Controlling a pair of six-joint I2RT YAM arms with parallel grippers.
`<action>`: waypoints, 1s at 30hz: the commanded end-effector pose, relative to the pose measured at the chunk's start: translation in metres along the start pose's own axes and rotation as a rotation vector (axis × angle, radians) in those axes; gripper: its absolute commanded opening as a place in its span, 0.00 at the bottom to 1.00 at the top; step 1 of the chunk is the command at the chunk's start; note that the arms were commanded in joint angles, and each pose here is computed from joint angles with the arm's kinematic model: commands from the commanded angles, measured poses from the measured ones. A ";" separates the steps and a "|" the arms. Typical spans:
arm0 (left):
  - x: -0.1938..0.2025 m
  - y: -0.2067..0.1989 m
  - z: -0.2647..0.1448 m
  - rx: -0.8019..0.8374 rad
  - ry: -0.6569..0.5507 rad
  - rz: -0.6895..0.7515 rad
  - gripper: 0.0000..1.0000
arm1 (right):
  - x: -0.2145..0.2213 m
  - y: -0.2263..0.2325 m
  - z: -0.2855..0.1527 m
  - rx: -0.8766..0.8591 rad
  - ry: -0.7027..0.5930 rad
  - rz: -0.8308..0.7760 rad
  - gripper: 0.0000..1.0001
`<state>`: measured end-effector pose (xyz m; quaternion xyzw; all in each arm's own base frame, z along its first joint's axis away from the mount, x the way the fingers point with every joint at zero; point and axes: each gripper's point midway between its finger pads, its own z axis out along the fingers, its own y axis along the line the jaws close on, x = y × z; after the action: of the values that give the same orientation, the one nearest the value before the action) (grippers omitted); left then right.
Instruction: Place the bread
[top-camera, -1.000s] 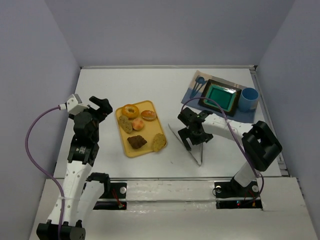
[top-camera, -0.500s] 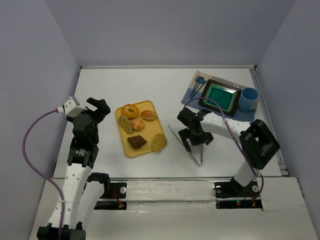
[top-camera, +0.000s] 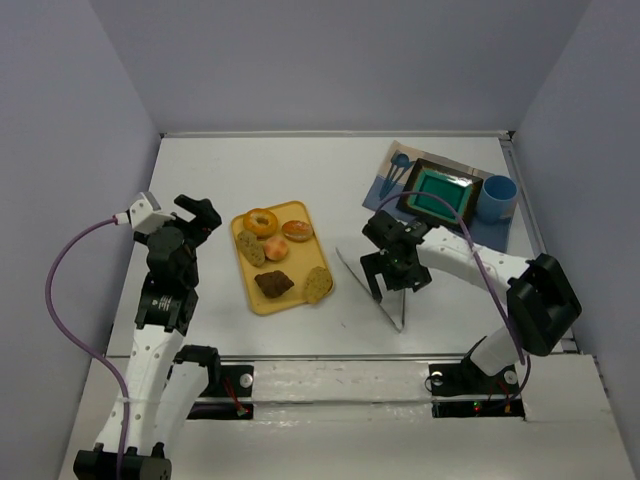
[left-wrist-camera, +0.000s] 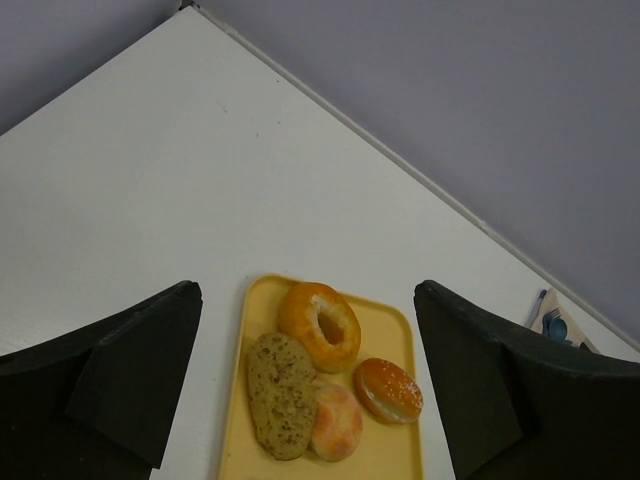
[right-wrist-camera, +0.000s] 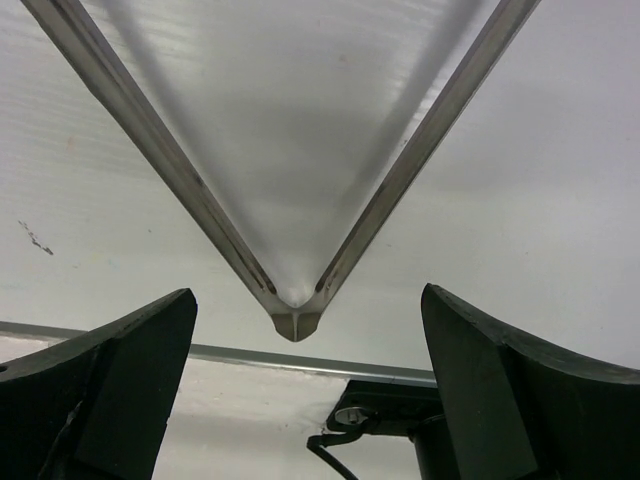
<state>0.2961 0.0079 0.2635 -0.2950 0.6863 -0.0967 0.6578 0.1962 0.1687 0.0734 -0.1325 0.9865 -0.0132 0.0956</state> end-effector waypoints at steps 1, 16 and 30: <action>-0.006 0.002 0.001 -0.008 -0.041 -0.002 0.99 | 0.023 0.003 0.002 -0.032 0.082 0.003 1.00; -0.004 0.005 0.002 -0.017 -0.041 -0.002 0.99 | 0.018 0.009 0.052 0.019 0.143 -0.020 1.00; -0.008 0.008 0.002 -0.037 -0.061 -0.007 0.99 | -0.010 0.001 0.090 -0.007 0.057 0.123 1.00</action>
<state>0.2949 0.0152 0.2550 -0.3075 0.6861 -0.0780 0.6547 0.1922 0.1693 0.0111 -0.0942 0.9955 -0.0088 0.0031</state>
